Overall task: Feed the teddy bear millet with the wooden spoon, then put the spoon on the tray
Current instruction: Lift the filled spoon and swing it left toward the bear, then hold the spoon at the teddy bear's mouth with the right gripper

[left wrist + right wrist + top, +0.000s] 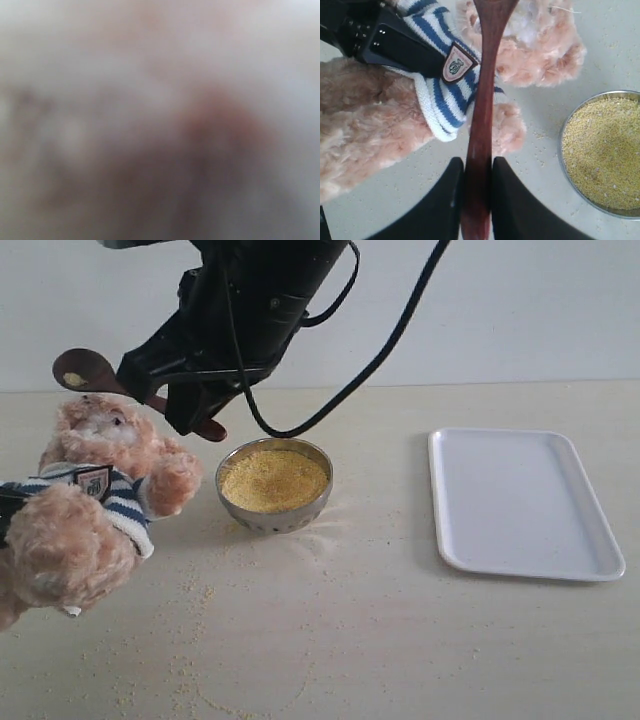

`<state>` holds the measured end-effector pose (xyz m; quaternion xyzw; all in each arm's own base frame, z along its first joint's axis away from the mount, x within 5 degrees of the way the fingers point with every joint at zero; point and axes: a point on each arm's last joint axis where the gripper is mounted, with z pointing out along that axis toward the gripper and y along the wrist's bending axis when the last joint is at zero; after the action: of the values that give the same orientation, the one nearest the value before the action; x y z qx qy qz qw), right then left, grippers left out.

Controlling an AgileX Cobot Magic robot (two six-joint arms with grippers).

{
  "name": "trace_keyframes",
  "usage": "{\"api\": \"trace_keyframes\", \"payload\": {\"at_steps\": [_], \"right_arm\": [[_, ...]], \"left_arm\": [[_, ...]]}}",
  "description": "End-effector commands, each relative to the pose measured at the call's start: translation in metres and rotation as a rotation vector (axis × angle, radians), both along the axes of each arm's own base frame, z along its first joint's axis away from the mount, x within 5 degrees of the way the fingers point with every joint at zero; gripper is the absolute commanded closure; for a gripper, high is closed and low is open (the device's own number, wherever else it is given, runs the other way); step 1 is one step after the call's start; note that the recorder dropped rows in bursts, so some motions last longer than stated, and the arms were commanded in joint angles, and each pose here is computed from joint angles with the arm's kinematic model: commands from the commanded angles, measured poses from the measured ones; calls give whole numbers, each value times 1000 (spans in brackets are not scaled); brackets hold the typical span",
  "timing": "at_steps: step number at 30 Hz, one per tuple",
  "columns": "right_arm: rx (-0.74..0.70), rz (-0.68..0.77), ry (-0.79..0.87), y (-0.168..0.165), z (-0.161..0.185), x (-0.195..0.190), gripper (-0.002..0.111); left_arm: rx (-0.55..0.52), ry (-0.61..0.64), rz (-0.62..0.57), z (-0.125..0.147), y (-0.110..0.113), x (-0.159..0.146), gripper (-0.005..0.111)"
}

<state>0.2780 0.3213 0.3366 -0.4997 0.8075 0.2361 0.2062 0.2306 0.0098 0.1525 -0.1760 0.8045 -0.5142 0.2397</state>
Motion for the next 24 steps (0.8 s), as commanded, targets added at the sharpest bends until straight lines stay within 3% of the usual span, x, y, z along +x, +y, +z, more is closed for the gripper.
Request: {"api": "trace_keyframes", "payload": {"at_steps": [1,10,16,24], "right_arm": [[-12,65,-94,8,3,-7,108],[-282,119,-420,23,-8,-14,108],[-283,100,-495,34,-16,-10,108],[-407,168,-642,44,-22,-17,108]], "left_arm": [[-44,-17,-6,4,-2,0,102],[-47,-18,-7,4,-3,0,102],[-48,-19,-10,4,-3,-1,102],[-56,-23,-15,5,-3,-1,102]]}}
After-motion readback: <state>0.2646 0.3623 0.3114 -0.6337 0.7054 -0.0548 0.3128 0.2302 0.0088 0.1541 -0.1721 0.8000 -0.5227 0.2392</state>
